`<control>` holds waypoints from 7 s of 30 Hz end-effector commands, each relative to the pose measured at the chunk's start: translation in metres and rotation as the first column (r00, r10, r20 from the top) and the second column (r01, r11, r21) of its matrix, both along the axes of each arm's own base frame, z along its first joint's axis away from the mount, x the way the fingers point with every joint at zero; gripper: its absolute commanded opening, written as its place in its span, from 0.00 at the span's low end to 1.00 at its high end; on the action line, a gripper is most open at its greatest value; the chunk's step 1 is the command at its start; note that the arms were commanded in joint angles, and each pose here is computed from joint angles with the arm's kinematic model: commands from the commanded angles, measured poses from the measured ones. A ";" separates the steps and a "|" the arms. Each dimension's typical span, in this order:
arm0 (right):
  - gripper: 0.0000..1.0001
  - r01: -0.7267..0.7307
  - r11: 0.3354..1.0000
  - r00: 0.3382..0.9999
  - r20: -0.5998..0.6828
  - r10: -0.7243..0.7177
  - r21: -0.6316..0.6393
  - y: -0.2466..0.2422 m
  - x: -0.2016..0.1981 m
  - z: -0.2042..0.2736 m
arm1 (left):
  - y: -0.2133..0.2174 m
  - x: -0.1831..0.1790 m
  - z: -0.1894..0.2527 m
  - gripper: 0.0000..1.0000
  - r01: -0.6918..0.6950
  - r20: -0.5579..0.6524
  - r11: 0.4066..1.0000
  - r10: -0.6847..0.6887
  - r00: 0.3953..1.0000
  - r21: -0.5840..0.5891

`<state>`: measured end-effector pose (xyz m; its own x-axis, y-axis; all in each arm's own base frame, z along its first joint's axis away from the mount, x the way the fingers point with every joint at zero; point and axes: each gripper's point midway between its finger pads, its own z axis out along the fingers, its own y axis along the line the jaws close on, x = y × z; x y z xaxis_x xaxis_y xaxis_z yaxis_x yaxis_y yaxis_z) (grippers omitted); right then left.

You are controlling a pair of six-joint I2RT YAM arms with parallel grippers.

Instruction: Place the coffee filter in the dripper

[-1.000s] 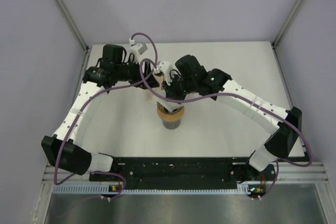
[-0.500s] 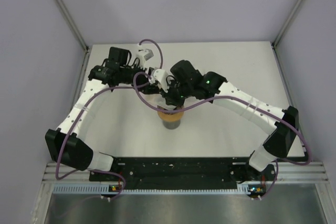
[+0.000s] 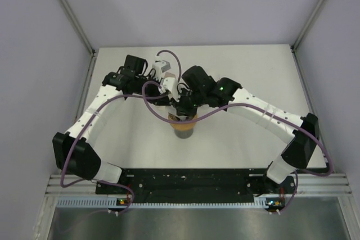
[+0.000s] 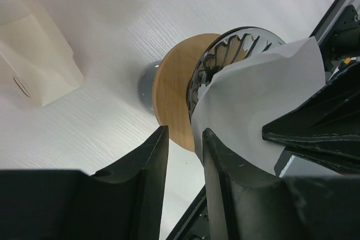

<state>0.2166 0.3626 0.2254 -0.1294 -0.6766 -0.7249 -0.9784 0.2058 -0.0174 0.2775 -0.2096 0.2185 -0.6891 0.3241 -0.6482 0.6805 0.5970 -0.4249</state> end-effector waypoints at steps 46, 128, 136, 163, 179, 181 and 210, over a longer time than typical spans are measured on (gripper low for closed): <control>0.00 0.189 0.978 0.979 -0.062 -0.194 -0.085 -0.020 0.016 -0.039 | -0.003 0.006 0.058 0.44 0.009 0.066 0.987 0.002 0.998 -0.161; 0.00 0.617 0.709 0.713 -0.137 -0.687 -0.342 0.019 0.064 -0.121 | 0.002 -0.002 -0.003 0.48 -0.275 0.059 0.956 0.282 0.958 -0.104; 0.00 0.632 0.736 0.730 -0.133 -0.671 -0.243 0.022 0.069 -0.084 | 0.004 -0.008 -0.001 0.09 -0.256 0.061 0.963 0.262 0.963 -0.086; 0.00 0.545 0.837 0.836 -0.110 -0.537 0.055 0.018 0.073 0.014 | 0.009 -0.007 -0.021 0.00 -0.254 0.010 0.967 0.254 0.967 -0.018; 0.00 0.513 0.856 0.847 -0.202 -0.492 0.063 0.036 0.077 -0.018 | 0.004 0.002 0.010 0.50 -0.222 0.079 0.972 0.228 0.970 -0.078; 0.00 0.511 0.858 0.847 -0.208 -0.489 0.062 0.036 0.077 -0.019 | 0.003 0.006 0.019 0.56 -0.220 0.108 0.971 0.230 0.967 -0.094; 0.00 0.501 0.864 0.847 -0.239 -0.475 0.057 0.035 0.071 -0.027 | 0.001 0.025 0.008 0.51 -0.216 0.136 0.975 0.221 0.966 -0.052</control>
